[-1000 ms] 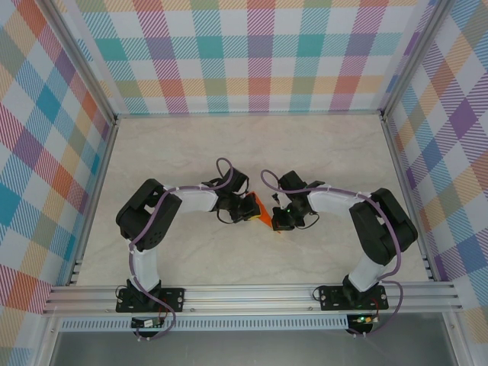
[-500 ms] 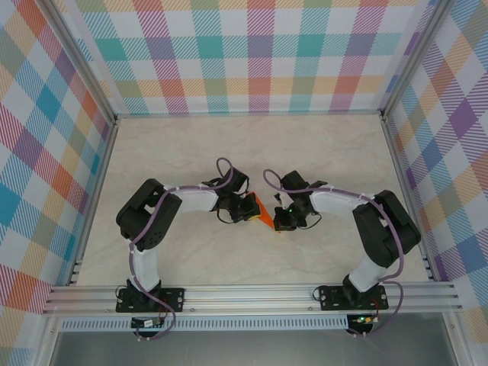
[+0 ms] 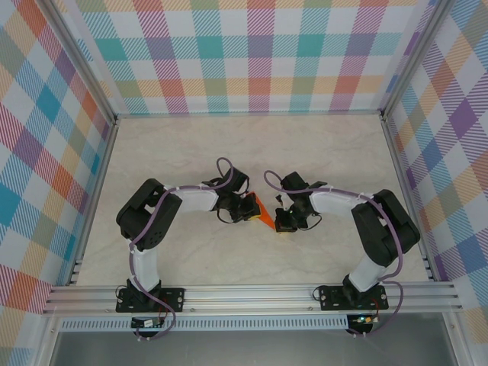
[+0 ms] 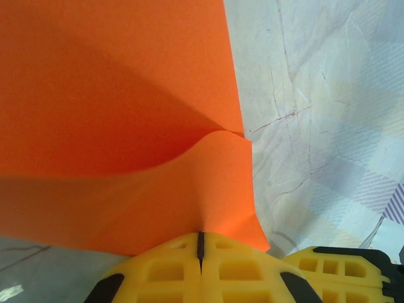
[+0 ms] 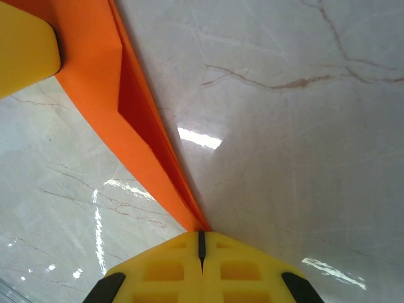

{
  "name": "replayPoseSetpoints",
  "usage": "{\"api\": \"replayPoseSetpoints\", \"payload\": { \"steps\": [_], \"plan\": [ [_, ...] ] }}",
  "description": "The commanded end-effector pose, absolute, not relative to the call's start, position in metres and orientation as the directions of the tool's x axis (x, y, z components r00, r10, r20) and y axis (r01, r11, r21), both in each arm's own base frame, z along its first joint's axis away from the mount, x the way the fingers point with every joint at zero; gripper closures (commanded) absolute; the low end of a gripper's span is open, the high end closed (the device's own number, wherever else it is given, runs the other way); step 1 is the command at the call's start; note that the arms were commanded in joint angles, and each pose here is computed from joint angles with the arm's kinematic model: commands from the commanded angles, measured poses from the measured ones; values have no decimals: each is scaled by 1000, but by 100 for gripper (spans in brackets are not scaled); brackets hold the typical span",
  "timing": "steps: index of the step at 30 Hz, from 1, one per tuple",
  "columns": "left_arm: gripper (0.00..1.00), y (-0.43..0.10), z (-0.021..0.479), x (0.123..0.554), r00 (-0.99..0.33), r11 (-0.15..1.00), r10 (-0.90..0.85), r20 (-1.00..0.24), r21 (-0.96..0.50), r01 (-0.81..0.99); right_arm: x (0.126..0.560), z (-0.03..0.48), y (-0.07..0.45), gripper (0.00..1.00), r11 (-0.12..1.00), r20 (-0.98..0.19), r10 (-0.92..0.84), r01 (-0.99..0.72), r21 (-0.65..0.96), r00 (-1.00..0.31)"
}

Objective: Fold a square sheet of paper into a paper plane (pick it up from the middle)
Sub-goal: Fold the wing for the fifth time at the center of the table.

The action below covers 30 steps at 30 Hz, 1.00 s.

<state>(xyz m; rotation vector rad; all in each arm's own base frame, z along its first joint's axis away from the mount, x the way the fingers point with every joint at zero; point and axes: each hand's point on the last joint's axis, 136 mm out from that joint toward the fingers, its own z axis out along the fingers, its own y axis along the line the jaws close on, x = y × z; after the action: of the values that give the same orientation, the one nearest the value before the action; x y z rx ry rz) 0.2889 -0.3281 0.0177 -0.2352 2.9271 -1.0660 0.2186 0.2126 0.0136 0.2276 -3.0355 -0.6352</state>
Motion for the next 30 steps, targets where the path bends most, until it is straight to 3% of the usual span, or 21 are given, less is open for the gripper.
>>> {"api": "replayPoseSetpoints", "payload": {
  "steps": [1, 5, 16, 30],
  "plan": [
    [98, -278, -47, 263, -975, 893, -200, 94, -392, -221, 202, -4, 185, 97, 958, 103, -115, -83, 276, -988],
    [98, -279, -46, 264, -976, 892, -199, 92, -396, -219, 204, -1, 188, 97, 954, 100, -127, -94, 286, -987],
    [98, -280, -40, 267, -978, 887, -194, 71, -413, -206, 228, 71, 243, 91, 792, -109, -113, -156, 590, -988],
    [98, -278, -43, 266, -977, 890, -202, 74, -402, -215, 236, 59, 258, 92, 777, -131, -47, -119, 618, -990]
  ]
}}
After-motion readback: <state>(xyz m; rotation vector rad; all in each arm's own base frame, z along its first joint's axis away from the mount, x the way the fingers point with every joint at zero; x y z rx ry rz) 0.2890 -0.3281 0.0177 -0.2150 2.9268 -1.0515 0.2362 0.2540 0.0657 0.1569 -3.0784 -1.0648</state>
